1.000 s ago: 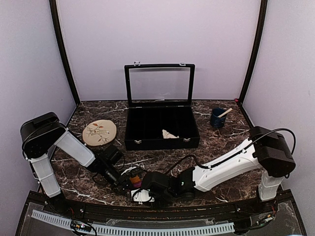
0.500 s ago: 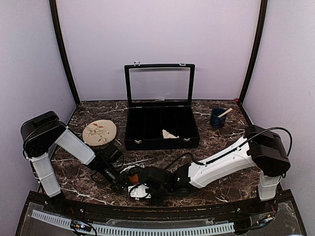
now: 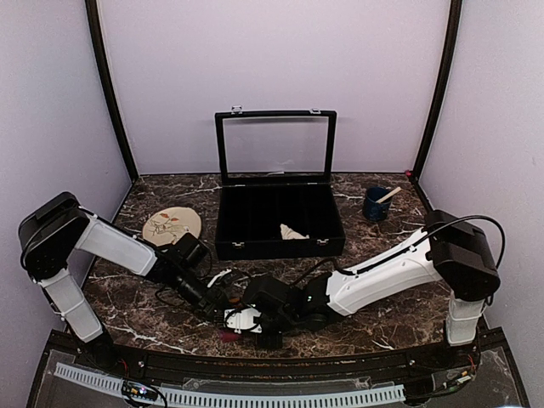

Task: Roll the socks
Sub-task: Roll the sock at the center of the board.

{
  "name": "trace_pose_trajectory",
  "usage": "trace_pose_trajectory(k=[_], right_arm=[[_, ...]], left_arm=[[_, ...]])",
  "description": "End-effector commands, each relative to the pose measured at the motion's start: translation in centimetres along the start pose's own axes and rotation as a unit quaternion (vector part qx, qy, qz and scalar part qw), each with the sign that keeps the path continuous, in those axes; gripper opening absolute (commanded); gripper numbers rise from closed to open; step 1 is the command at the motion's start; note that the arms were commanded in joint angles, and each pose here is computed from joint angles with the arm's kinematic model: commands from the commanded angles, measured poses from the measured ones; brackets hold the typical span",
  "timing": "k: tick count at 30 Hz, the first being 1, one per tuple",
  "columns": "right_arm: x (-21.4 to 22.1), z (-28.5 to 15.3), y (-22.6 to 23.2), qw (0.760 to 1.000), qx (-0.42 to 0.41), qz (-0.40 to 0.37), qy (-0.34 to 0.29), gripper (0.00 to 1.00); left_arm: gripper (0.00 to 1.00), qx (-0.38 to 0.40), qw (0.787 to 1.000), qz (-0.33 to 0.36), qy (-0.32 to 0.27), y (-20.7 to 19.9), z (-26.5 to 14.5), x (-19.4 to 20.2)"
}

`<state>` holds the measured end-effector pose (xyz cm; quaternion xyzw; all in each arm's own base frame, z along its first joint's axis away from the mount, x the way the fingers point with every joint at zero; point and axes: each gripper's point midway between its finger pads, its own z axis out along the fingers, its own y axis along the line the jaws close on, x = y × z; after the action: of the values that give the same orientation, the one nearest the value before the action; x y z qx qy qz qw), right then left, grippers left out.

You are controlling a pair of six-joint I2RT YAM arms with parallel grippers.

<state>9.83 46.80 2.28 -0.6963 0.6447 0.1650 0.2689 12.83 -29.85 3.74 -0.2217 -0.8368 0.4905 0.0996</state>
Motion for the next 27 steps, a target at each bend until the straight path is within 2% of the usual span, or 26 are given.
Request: trace_pose_trajectory(k=[1, 2, 5, 13, 21, 27], right_arm=[[6.2, 0.3, 0.6, 0.992, -0.021, 0.052, 0.109, 0.0], [6.3, 0.2, 0.6, 0.992, -0.02, 0.057, 0.112, 0.0], [6.6, -0.1, 0.5, 0.99, -0.018, 0.07, 0.122, 0.0], [9.6, -1.9, 0.3, 0.98, 0.01, 0.114, 0.163, 0.0], [12.6, -3.9, 0.4, 0.96, 0.036, 0.197, 0.193, 0.0], [12.0, -3.7, 1.7, 0.947, -0.004, 0.253, 0.197, 0.0]], left_arm=[[0.52, -0.051, 0.997, 0.027, -0.05, -0.3, -1.5, -1.8], [0.55, -0.054, 0.996, 0.032, -0.059, -0.5, -1.8, -2.0], [0.56, -0.069, 0.993, 0.047, -0.086, -1.1, -2.7, -2.6], [0.51, -0.165, 0.971, 0.065, -0.159, -0.3, -5.8, -3.5], [0.48, -0.205, 0.958, 0.077, -0.188, 0.0, -7.3, -3.5], [0.48, -0.227, 0.945, 0.113, -0.206, -0.5, -7.4, -3.6]])
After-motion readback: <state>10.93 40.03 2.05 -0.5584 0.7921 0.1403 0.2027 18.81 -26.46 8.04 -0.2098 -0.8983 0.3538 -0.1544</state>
